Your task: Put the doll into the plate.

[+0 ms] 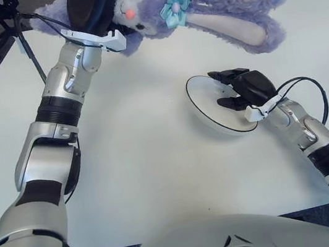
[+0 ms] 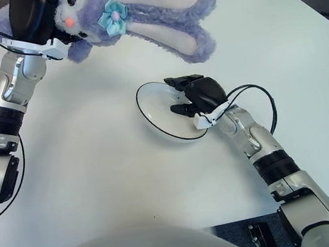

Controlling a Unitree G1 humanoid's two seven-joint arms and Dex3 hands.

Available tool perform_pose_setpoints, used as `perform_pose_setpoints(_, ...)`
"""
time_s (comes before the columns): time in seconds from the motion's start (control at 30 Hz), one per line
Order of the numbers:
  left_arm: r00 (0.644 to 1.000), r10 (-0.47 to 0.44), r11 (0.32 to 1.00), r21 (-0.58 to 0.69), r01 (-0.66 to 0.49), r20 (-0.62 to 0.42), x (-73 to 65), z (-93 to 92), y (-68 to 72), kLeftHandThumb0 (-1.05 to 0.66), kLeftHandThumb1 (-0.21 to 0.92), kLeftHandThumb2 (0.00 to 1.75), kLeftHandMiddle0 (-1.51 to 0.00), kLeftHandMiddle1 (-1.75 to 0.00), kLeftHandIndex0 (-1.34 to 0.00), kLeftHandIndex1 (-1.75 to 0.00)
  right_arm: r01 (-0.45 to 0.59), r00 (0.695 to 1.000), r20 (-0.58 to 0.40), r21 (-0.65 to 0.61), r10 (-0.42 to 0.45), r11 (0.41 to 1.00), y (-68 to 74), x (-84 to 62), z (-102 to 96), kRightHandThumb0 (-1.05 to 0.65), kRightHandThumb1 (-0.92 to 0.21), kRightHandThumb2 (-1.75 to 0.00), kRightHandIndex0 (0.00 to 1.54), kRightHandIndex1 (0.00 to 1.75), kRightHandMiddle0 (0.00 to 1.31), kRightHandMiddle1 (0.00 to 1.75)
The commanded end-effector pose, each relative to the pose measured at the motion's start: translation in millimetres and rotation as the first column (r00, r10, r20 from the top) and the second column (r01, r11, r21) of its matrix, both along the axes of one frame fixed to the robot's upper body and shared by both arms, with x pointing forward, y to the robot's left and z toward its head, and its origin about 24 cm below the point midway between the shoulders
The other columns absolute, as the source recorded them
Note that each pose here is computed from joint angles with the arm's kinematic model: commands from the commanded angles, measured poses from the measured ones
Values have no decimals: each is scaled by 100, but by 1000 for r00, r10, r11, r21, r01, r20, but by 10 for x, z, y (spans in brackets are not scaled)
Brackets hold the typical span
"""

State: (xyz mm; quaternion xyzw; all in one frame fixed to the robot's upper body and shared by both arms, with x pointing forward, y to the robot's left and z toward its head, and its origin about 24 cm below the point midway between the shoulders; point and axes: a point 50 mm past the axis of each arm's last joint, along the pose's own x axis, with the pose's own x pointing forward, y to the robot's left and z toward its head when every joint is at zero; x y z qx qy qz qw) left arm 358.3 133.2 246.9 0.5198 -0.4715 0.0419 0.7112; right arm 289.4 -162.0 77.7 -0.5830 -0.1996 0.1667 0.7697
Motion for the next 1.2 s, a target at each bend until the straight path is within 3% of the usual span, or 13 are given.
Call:
perform_pose_setpoints(0.0, 1000, 1, 1000, -19, -1, 10, -16, 37, 28, 12, 43, 93, -86, -175, -67, -175, 13, 1000, -21, -22, -13, 1000, -24, -4, -66, -61, -92, -75, 53, 0, 44, 4)
perform_pose_setpoints(0.33, 1000, -1, 1000, -19, 1, 5, -24, 15, 8, 13, 43, 93, -85, -175, -67, -175, -21, 1000, 1, 30, 21, 999, 130, 113, 49, -61, -92, -69, 52, 0, 44, 4)
perform_pose_setpoints(1.17, 1000, 9, 1000, -19, -8, 11, -39, -7, -4, 13, 43, 94, -85, -175, -66, -175, -58, 998, 6, 75, 57, 996, 195, 153, 139, -60, -92, -64, 53, 0, 45, 3)
